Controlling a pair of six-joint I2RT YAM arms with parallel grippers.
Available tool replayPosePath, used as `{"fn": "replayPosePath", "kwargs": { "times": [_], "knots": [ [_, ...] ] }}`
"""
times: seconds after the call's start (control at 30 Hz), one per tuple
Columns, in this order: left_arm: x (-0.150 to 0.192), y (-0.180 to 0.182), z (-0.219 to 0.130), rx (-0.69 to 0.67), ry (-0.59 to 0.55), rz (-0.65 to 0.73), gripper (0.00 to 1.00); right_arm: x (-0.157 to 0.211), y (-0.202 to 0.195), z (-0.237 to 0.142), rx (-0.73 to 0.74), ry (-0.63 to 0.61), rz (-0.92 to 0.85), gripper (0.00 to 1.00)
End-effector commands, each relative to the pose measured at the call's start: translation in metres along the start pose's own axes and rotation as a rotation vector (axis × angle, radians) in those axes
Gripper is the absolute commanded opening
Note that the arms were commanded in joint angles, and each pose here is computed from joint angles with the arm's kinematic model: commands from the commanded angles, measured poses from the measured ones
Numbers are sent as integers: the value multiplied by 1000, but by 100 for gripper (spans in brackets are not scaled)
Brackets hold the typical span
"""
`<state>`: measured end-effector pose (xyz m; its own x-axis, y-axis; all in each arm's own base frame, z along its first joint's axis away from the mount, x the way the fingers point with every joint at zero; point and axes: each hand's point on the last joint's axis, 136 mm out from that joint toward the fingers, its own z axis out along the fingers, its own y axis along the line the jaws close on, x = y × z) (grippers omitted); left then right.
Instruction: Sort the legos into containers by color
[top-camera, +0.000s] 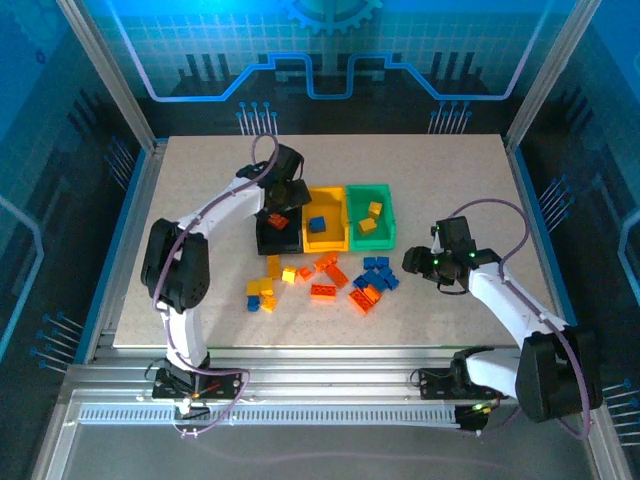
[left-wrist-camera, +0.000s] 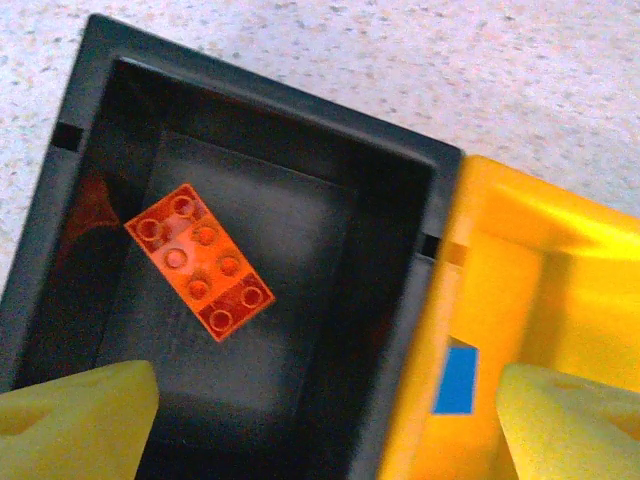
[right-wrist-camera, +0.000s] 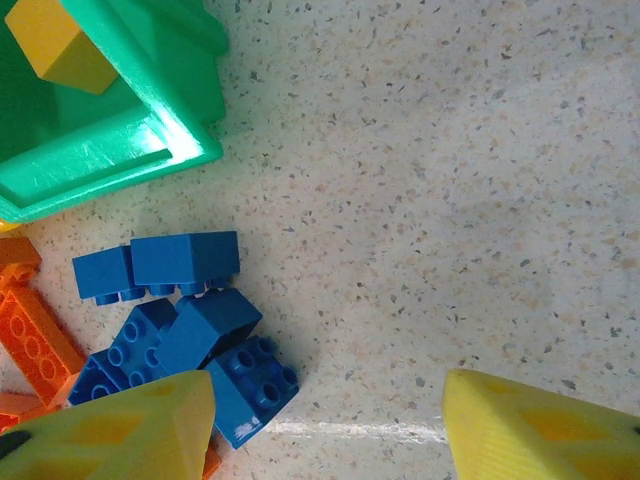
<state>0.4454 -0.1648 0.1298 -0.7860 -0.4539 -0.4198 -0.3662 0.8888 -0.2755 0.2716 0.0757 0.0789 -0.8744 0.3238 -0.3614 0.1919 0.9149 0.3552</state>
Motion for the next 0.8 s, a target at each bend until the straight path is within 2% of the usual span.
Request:
{"fn": "replayPosePath", "kwargs": {
  "times": [0.0, 0.13, 0.27, 0.4, 0.6, 0.77],
  "knots": [
    [-13, -41, -66, 208, -66, 15, 98, 5, 5, -6, -17, 19, -28, 63],
    [10, -57, -112, 337, -75, 64, 99, 21, 26, -8, -81, 60, -121, 63],
    [50, -49, -135, 399, -59, 110, 99, 47, 67, -12, -160, 102, -329, 63],
    [88, -7, -136, 366, -32, 99, 99, 71, 115, -15, -226, 113, -540, 62],
    [122, 63, -142, 291, -29, 64, 99, 95, 188, -1, -302, 174, -788, 62],
    [135, 95, -152, 286, -47, 32, 99, 109, 225, 34, -314, 256, -864, 62]
  ]
}}
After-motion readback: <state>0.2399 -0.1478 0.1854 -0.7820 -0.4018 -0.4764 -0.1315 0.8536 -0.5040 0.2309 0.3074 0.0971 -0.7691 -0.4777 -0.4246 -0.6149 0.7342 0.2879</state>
